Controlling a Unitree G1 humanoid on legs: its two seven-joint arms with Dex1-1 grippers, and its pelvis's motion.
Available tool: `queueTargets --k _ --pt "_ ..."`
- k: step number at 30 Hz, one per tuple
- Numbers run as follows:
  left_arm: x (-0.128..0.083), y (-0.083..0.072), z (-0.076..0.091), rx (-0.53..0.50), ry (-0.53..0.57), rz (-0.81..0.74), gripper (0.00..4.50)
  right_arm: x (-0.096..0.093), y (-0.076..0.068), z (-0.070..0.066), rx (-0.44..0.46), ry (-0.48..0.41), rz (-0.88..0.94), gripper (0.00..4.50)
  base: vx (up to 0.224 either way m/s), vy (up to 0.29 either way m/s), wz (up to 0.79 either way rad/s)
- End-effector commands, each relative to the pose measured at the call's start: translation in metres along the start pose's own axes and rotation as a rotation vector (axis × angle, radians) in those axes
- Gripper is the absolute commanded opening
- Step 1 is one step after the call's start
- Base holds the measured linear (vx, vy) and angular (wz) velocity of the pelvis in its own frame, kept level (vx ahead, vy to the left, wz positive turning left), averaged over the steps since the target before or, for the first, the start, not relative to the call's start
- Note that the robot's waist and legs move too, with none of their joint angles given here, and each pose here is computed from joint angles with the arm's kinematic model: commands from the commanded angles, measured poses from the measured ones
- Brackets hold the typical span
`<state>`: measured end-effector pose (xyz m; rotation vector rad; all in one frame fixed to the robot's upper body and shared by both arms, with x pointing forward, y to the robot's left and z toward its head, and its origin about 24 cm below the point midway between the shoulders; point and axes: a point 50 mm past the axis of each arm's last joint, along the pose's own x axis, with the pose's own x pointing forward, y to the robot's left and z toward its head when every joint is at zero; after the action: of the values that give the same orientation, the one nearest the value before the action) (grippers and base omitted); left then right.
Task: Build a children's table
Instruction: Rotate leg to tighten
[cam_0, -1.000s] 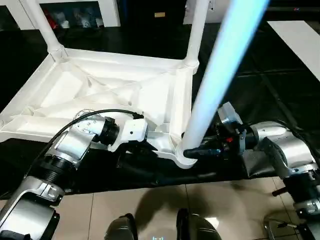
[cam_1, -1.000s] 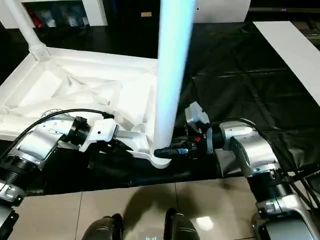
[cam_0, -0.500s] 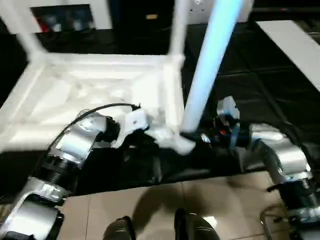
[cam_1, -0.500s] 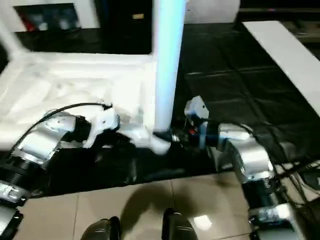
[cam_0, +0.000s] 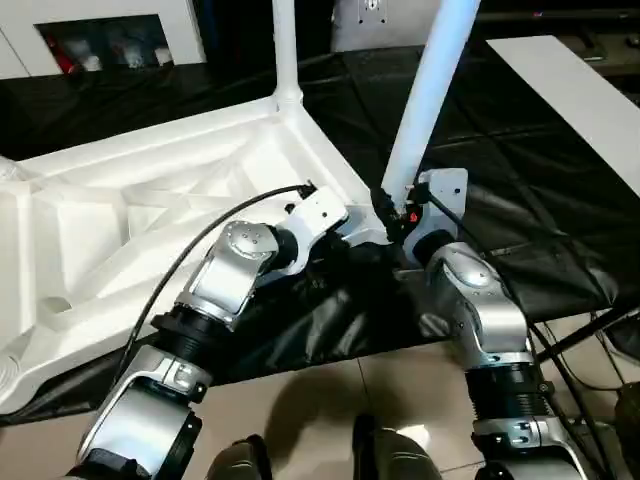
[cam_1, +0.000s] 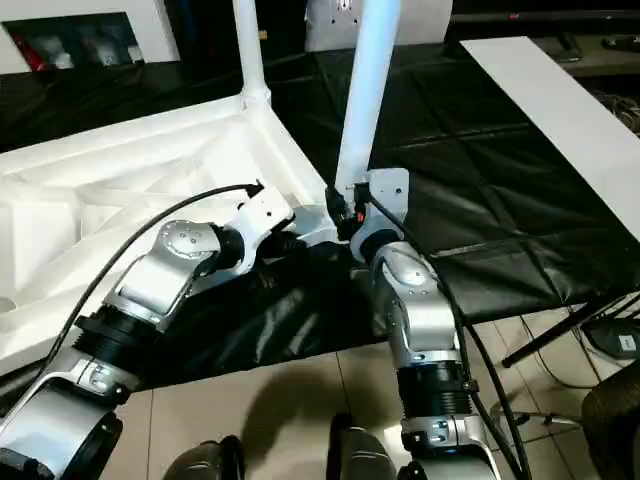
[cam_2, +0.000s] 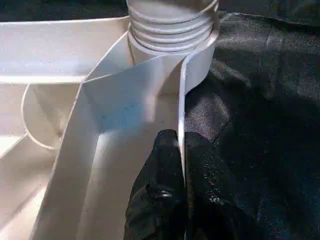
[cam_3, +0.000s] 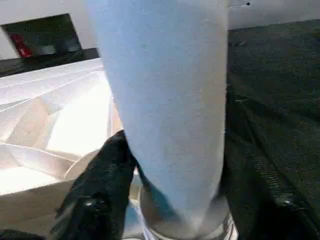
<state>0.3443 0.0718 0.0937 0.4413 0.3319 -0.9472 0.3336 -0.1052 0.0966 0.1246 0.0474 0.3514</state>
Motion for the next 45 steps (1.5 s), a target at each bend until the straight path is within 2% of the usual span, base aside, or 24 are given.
queueTargets --k 1,2,3,7,10,12,16,20,23,26,31,36,37,39,40,45 --pt "0.004 -0.003 0.017 0.030 -0.083 0.028 0.00 0.000 0.029 -0.017 0.045 0.064 0.180 2.89 0.000 0.000 0.00" --pt "-0.003 0.000 0.009 0.057 -0.066 0.007 0.00 -0.008 0.012 -0.018 -0.025 0.061 0.191 3.04 0.000 0.000 0.00" --pt "-0.005 0.001 0.007 0.067 -0.059 -0.001 0.00 -0.010 0.006 -0.018 -0.048 0.059 0.194 3.04 0.000 0.000 0.00" --pt "-0.017 0.003 -0.006 0.113 -0.047 -0.070 0.00 -0.023 -0.018 -0.010 -0.086 0.033 0.280 3.30 0.000 0.000 0.00" --pt "-0.027 0.004 -0.015 0.151 -0.049 -0.126 0.00 -0.031 -0.035 -0.002 -0.102 0.051 0.346 3.59 0.000 0.000 0.00" --pt "-0.031 0.005 -0.019 0.148 -0.040 -0.151 0.00 -0.034 -0.038 0.003 -0.116 0.054 0.412 3.59 0.000 0.000 0.00" --pt "-0.046 0.002 -0.030 0.234 -0.047 -0.329 0.00 -0.047 -0.044 0.015 -0.238 0.094 0.686 3.59 0.000 0.000 0.00" --pt "-0.053 0.001 -0.032 0.239 -0.059 -0.419 0.00 -0.052 -0.044 0.017 -0.295 0.128 0.825 3.59 0.000 0.000 0.00" --pt "-0.061 -0.001 -0.038 0.290 -0.012 -0.537 0.00 -0.054 -0.043 0.020 -0.304 0.171 0.966 3.59 0.000 0.000 0.00" --pt "-0.064 -0.003 -0.040 0.314 0.002 -0.586 0.00 -0.055 -0.041 0.022 -0.300 0.186 1.032 3.22 0.000 0.000 0.00" --pt "-0.066 -0.006 -0.041 0.363 0.028 -0.673 0.00 -0.055 -0.033 0.023 -0.292 0.234 1.184 2.86 0.000 0.000 0.00" --pt "-0.064 -0.005 -0.038 0.377 0.021 -0.684 0.00 -0.053 -0.028 0.021 -0.289 0.257 1.252 2.51 0.000 0.000 0.00" --pt "-0.064 -0.005 -0.037 0.379 0.019 -0.685 0.00 -0.053 -0.027 0.021 -0.291 0.263 1.267 2.26 0.000 0.000 0.00" --pt "-0.063 -0.004 -0.037 0.381 0.016 -0.685 0.00 -0.053 -0.026 0.021 -0.287 0.271 1.285 2.23 0.000 0.000 0.00" --pt "-0.063 -0.004 -0.037 0.383 0.016 -0.683 0.00 -0.053 -0.026 0.021 -0.282 0.279 1.296 2.07 0.000 0.000 0.00" --pt "-0.062 -0.001 -0.036 0.339 -0.004 -0.634 0.00 -0.058 -0.024 0.017 -0.246 0.296 1.298 1.97 0.000 0.000 0.00"
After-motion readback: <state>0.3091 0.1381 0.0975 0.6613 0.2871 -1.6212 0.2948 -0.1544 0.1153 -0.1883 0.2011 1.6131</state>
